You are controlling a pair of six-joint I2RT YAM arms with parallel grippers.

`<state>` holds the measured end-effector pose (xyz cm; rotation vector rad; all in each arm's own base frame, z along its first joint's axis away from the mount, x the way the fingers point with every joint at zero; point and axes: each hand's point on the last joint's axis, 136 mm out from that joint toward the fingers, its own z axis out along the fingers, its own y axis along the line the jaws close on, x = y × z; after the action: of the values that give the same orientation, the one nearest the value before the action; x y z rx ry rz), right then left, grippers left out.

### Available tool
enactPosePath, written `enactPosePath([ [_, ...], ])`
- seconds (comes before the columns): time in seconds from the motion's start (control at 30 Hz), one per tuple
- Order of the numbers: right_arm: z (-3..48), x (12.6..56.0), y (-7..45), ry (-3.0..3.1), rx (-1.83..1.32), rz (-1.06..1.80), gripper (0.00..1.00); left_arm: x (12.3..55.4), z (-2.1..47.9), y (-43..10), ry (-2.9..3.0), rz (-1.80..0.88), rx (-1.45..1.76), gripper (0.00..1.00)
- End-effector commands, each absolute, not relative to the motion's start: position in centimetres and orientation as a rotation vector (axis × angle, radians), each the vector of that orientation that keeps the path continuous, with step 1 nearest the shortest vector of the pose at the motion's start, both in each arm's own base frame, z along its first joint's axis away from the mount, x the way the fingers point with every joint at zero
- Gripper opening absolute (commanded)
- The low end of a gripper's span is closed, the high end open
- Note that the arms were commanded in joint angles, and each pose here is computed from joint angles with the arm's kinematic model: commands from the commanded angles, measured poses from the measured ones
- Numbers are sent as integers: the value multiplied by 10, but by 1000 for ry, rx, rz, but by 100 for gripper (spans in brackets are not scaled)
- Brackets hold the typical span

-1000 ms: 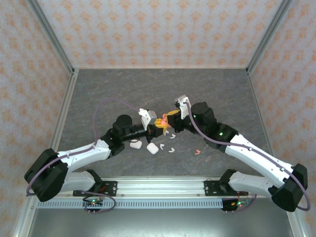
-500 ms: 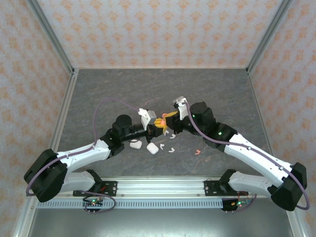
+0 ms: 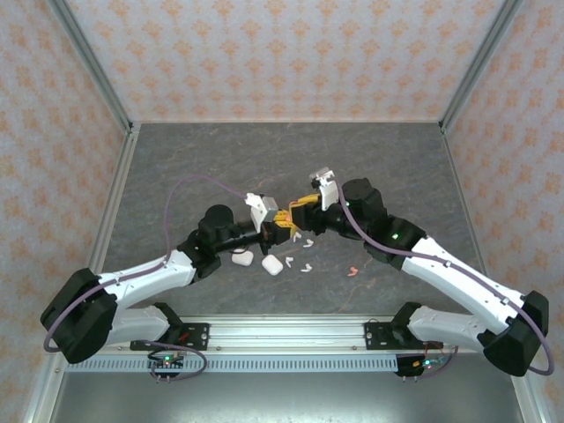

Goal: Insert wireless bluetooth earbuds into charging case

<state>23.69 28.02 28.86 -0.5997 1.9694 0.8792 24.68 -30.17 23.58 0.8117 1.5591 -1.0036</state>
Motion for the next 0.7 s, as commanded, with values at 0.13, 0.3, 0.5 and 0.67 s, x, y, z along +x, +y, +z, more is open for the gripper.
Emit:
enactPosePath([
  [0.13, 334, 245, 260, 1941, -501, 845, 47, 244, 267, -297, 1442, -963, 792, 0],
  [0.3, 329, 263, 218, 2028, -285, 774, 48, 249, 274, -286, 1425, -899, 742, 0],
  [0.5, 261, 271, 160, 2262, 44, 596, 45, 252, 277, -274, 1430, -811, 720, 0],
  [0.67, 186, 254, 132, 2460, 242, 461, 41, 250, 281, -268, 1423, -772, 723, 0],
])
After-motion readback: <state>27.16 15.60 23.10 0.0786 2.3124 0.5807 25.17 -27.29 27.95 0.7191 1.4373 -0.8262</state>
